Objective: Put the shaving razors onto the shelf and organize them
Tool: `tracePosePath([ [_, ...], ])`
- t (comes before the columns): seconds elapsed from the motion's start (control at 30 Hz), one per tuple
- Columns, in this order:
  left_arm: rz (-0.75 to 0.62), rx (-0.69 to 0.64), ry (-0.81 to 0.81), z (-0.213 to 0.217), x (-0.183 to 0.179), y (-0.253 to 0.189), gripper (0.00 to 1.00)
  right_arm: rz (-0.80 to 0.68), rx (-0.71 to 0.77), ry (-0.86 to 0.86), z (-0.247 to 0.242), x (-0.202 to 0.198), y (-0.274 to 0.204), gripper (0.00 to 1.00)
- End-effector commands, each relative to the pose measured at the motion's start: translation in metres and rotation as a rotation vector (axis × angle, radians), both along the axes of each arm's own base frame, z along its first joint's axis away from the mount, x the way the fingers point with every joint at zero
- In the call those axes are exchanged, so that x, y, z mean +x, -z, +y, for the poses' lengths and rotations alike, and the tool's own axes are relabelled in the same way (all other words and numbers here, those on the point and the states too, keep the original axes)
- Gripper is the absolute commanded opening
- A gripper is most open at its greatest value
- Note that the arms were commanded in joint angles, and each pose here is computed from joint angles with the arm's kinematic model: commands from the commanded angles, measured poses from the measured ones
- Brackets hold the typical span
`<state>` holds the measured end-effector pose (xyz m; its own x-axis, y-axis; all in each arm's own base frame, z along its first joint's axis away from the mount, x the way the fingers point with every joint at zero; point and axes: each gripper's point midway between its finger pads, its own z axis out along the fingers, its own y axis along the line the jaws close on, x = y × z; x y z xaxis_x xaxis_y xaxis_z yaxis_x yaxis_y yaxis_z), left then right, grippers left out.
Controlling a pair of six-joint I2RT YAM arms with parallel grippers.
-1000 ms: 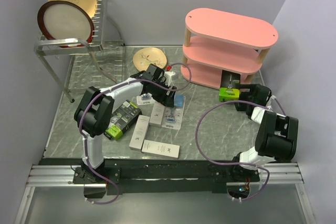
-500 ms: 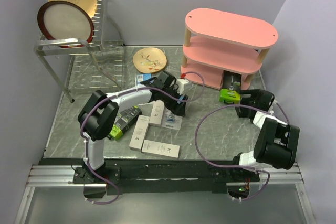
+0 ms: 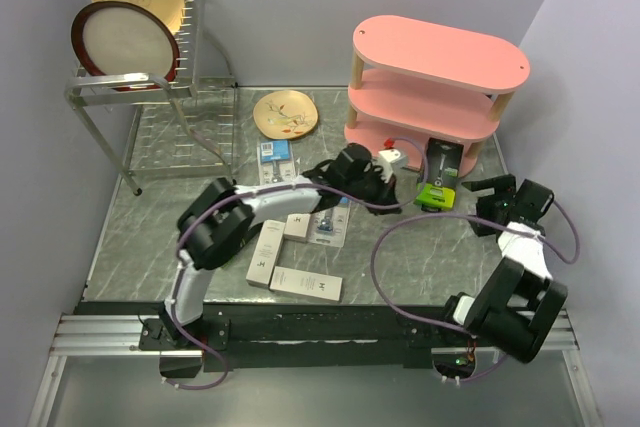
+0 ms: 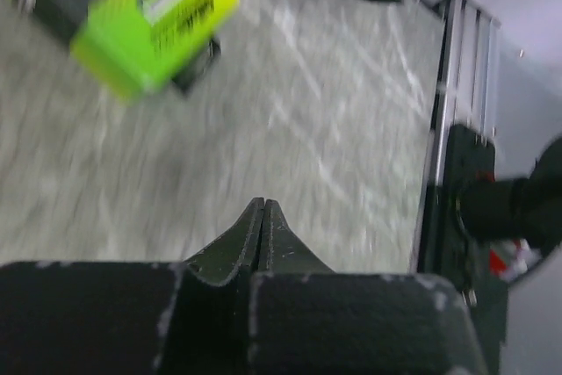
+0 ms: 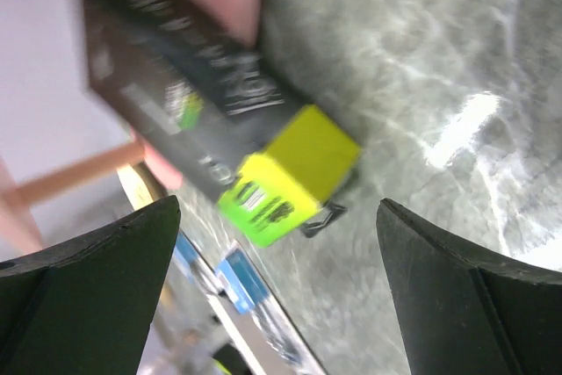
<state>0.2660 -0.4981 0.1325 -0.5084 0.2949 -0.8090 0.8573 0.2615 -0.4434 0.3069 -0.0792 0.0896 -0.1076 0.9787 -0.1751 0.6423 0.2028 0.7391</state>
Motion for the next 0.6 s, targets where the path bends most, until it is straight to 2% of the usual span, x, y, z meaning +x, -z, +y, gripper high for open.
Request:
tracePosePath([
  [0.0, -0.040, -0.143, 0.013, -0.044, 0.009, -0.015, 0.01, -0.083, -0.188, -0.150, 0.004, -0.008, -0.045, 1.00],
  [0.1, 0.001, -0.143, -0.009, -0.062, 0.010, 0.004, 0.01, -0.054, -0.228, -0.214, 0.007, -0.017, -0.052, 1.00],
  [0.27, 0.059, -0.197, -0.063, -0.087, 0.012, 0.013, 0.01, -0.100, -0.264, -0.281, 0.015, -0.022, -0.074, 1.00],
  [0.53, 0.270, -0.184, -0.269, -0.109, 0.032, 0.053, 0.01, -0.135, -0.332, -0.285, 0.010, -0.022, -0.106, 1.00],
  [0.57, 0.305, -0.181, -0.344, -0.109, 0.041, 0.056, 0.01, -0.146, -0.339, -0.280, 0.009, -0.021, -0.111, 1.00],
])
